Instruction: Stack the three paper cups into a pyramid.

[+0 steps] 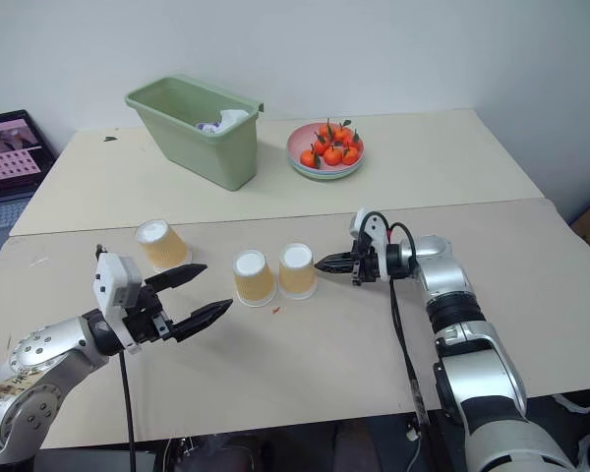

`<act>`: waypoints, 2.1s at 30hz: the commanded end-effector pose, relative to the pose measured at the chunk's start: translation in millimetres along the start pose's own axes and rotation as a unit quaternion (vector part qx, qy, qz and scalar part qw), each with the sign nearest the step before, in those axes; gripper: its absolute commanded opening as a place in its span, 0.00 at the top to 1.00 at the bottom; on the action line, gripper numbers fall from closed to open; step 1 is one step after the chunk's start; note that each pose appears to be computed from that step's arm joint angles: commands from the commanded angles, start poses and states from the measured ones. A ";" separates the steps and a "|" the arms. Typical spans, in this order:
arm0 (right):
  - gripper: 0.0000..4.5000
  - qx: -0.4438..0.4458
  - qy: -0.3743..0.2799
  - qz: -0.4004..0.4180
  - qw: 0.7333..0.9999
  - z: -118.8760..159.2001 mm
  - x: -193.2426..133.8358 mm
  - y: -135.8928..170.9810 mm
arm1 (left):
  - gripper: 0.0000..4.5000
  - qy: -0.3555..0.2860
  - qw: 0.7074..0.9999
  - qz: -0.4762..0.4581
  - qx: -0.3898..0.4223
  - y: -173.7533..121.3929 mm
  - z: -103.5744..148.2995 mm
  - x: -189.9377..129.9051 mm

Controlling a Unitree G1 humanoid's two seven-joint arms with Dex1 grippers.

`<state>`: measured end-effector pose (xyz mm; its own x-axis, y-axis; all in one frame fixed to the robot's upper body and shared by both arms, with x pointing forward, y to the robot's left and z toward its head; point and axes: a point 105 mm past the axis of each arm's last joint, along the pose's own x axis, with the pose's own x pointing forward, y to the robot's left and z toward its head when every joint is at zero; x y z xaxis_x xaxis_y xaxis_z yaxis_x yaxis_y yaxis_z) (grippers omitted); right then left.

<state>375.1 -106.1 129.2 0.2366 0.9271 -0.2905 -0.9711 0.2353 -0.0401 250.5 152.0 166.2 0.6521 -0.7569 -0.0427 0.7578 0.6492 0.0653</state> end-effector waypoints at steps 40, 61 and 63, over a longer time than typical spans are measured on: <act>0.93 -0.072 -0.122 -0.046 0.989 89.2 -40.6 18.1 | 0.00 -0.037 0.956 0.290 -0.039 84.3 -9.0 -63.7; 0.93 -0.080 -0.127 -0.076 0.986 89.1 -53.6 22.4 | 0.00 0.016 0.958 0.284 -0.026 127.8 -26.3 -34.9; 0.93 -0.083 -0.127 -0.078 0.985 89.3 -53.7 23.5 | 0.00 0.020 0.961 0.276 -0.025 131.6 -27.5 -27.3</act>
<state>347.6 -123.7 212.0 0.3681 0.9274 -0.0665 -0.9183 0.3514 -0.1822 327.0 261.8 136.8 0.9567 -0.2779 -0.0870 0.2785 0.9604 -0.0051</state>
